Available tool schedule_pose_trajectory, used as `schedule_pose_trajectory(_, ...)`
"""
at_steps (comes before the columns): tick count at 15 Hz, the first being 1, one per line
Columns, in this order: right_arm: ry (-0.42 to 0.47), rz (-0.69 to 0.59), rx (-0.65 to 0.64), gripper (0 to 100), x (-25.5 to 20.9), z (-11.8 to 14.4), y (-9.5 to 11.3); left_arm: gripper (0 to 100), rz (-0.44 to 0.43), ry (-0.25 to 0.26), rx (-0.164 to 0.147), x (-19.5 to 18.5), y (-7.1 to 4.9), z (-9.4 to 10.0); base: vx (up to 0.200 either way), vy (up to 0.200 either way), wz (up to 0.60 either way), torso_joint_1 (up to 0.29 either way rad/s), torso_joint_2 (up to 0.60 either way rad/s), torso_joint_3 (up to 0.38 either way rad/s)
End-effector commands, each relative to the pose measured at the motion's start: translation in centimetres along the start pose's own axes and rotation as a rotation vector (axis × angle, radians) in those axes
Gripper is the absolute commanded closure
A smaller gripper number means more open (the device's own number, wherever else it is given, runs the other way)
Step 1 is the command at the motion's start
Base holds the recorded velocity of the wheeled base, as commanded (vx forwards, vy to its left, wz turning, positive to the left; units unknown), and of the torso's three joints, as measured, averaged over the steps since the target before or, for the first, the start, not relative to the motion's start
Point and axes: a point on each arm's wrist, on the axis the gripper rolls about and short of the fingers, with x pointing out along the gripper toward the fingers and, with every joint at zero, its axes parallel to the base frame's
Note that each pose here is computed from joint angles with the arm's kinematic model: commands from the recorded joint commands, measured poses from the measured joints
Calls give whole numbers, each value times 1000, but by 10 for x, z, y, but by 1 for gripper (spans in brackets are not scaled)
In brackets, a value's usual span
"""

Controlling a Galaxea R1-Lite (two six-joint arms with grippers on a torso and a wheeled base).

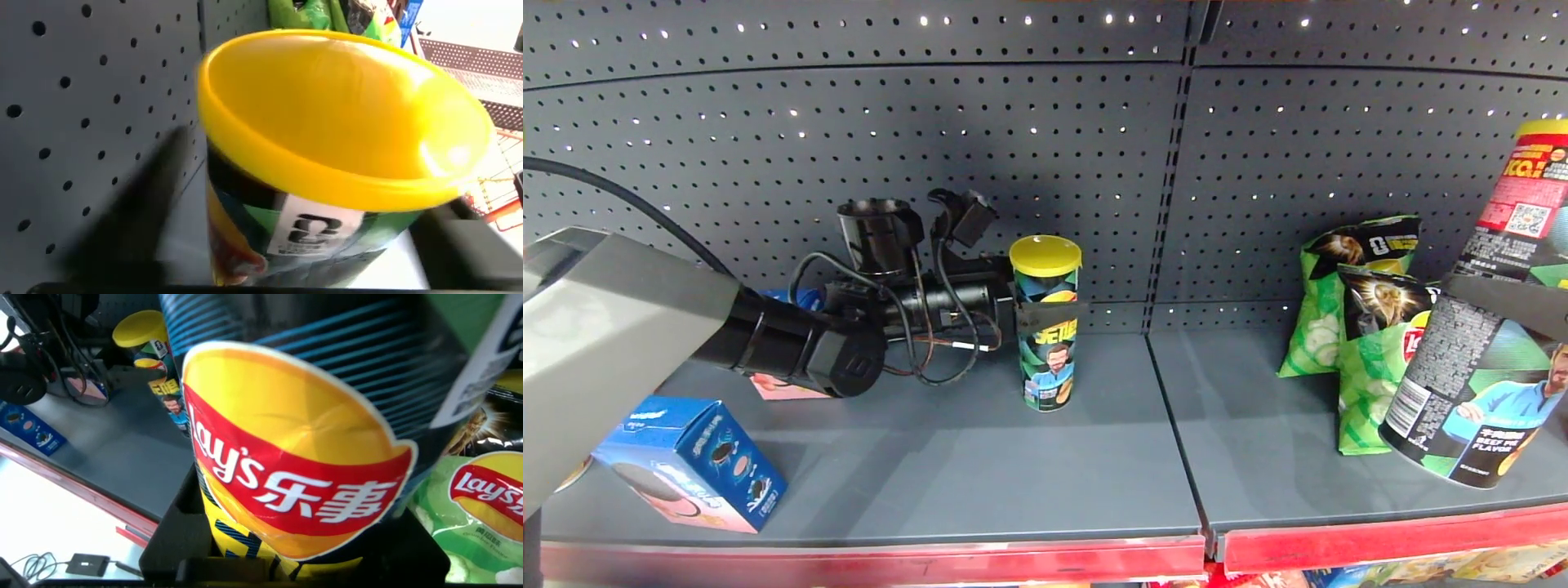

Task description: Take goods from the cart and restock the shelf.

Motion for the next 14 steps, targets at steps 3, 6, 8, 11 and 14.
schedule_pose_trajectory(3, -2, 1, 0, 100, 0, 0, 0, 100, 1, 5, -5, 0, 1, -3, 0, 0, 0, 0, 0, 0)
schedule_pose_trajectory(6, 7, 1, 2, 100, 0, -2, 0, 100, -6, 3, -2, 3, -2, -1, 0, 0, 0, 0, 0, 0)
schedule_pose_trajectory(8, 15, 2, 4, 100, 1, -4, 0, 100, -8, -4, 4, 2, -5, 4, 0, 0, 0, 0, 0, 0)
schedule_pose_trajectory(11, 16, 2, 4, 100, 1, -5, 0, 100, -14, -26, 26, 2, -15, 19, 0, 0, 0, 0, 0, 0)
schedule_pose_trajectory(14, 17, 5, 4, 100, 1, -5, 0, 100, -23, -53, 51, 3, -34, 40, 0, 0, 0, 0, 0, 0)
